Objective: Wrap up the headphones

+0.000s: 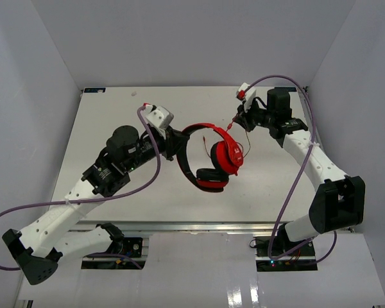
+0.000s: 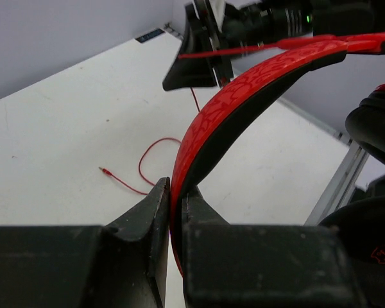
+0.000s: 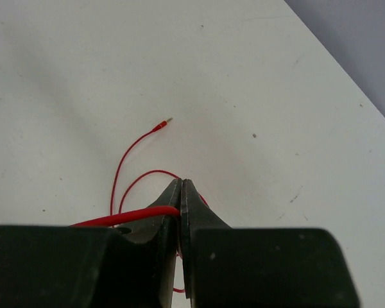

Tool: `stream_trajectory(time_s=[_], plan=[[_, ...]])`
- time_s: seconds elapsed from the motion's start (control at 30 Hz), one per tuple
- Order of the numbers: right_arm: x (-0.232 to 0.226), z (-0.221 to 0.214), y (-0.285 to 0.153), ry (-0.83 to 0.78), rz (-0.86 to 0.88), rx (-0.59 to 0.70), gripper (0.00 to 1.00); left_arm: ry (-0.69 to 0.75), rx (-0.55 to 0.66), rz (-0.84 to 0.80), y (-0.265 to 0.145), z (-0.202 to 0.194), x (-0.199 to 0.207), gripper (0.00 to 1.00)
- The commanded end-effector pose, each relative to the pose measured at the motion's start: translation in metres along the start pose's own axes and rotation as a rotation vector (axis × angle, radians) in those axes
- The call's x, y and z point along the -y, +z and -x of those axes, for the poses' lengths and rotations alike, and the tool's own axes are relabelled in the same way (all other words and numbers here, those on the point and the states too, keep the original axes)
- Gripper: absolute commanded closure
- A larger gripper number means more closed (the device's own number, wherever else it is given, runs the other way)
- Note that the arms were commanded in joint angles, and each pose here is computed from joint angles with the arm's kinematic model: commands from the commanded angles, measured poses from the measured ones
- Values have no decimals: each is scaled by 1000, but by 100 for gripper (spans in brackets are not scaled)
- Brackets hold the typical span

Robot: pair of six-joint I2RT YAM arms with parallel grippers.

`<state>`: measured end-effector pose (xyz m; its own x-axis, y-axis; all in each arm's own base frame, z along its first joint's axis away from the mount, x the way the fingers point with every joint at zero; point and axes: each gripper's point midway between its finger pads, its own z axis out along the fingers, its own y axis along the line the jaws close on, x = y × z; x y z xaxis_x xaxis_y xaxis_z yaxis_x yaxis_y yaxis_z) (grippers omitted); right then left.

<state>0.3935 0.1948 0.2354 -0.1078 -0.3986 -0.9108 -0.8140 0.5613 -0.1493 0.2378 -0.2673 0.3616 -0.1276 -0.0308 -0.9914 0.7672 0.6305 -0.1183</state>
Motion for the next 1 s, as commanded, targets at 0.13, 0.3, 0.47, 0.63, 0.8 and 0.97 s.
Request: stream_trajectory(time_s=[0.13,0.3,0.47,0.63,0.8,0.97], plan=[[-88,45,-18,314,495,279,92,-361,332,99,-4,107,-5,100],[-113,61,-28,373,649,331,92,-588,414,158,12,117,-18,100],[-137,75,-30,358,744,362,91,-689,448,218,27,120,-31,100],[-163,76,-26,353,827,367,91,-714,503,285,25,136,-43,100],[-199,80,-32,319,946,386,90,-724,565,432,9,146,-67,100],[-214,85,-50,288,996,426,89,-680,600,584,-7,151,-90,100]])
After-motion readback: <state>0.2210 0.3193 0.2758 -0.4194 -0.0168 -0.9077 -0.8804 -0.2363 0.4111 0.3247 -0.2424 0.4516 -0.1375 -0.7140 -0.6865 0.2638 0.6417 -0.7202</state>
